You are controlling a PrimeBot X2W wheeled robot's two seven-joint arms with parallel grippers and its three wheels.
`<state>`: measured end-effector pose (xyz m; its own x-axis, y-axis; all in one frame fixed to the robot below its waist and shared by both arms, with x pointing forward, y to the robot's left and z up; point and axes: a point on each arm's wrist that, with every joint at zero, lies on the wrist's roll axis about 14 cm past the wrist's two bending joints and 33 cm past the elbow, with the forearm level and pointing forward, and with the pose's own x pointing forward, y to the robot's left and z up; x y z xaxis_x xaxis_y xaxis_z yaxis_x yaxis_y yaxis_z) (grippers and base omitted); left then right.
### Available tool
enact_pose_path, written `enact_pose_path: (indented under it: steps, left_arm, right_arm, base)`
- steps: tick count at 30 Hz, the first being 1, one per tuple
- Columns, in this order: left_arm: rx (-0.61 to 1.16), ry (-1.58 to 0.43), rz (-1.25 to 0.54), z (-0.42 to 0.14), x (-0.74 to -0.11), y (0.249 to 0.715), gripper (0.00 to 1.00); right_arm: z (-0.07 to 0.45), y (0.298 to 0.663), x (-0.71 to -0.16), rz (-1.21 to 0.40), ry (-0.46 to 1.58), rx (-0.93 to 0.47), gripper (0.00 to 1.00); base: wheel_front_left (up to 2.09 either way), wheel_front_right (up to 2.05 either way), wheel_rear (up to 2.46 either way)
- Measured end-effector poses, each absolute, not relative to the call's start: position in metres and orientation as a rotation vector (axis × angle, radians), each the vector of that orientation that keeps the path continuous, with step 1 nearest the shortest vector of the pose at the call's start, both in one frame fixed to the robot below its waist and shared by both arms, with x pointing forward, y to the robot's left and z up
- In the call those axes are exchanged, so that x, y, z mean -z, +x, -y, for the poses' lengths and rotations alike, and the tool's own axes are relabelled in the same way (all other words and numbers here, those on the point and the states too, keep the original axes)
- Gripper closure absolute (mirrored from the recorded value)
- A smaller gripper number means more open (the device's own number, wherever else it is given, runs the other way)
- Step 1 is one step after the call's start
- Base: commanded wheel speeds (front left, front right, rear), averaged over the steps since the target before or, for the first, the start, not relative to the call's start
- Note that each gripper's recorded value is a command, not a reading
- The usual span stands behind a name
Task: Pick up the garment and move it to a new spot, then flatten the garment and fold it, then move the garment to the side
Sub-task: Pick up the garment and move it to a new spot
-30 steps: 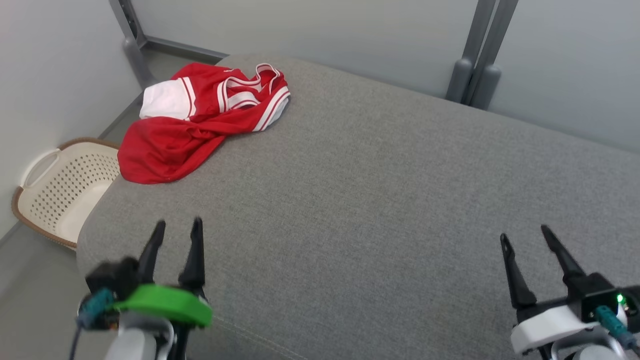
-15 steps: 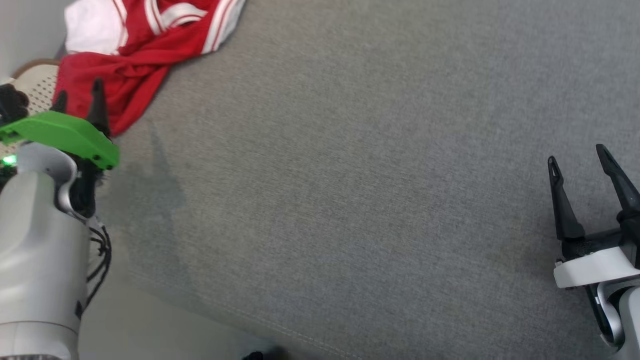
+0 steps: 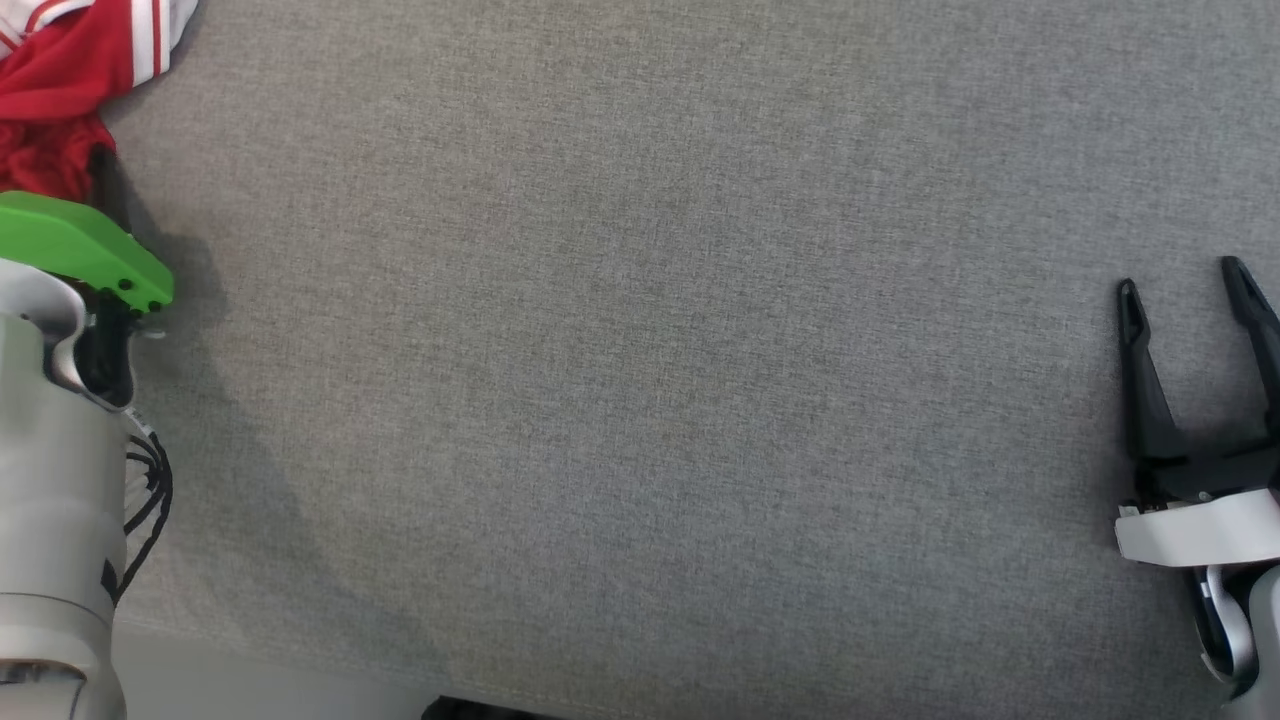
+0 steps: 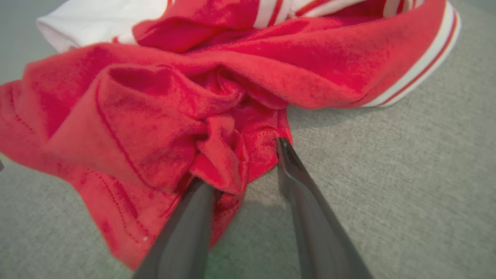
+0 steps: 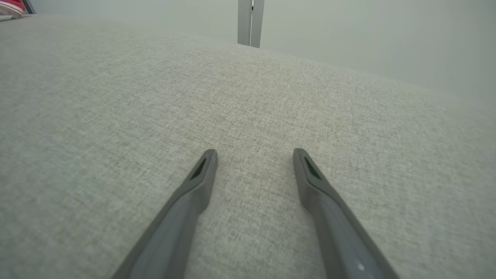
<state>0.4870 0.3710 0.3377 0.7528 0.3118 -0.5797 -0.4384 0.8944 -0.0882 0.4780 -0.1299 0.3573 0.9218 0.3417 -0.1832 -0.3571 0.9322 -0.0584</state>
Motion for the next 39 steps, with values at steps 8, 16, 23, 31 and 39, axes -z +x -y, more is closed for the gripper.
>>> enact_pose_path:
  steps: [8,16,23,31,39]
  left_arm:
    - [-0.286,-0.18,-0.572,-0.345,-0.357,0.489,1.0]
    - [-0.208,-0.146,-0.404,-0.342,-0.423,0.487,1.0]
    - [0.008,-0.134,-0.16,-0.297,-0.538,0.483,1.0]
    - [0.413,-0.283,-0.057,-0.161,-0.632,0.432,1.0]
    - [0.88,-0.489,-0.088,-0.037,-0.686,0.361,1.0]
  right_arm:
    - [0.123,0.464,-0.364,-0.194,-0.061,-0.356,0.0]
    - [0.108,0.442,-0.384,-0.196,-0.002,-0.345,0.0]
    - [0.116,0.408,-0.416,-0.163,0.041,-0.278,0.0]
    - [0.134,0.387,-0.457,-0.061,0.043,-0.211,0.0]
    - [0.177,0.362,-0.472,-0.022,0.04,-0.076,0.0]
  base:
    - [0.0,0.0,0.0]
    - [0.0,0.0,0.0]
    - [0.0,0.0,0.0]
    - [0.0,0.0,0.0]
    - [0.0,0.0,0.0]
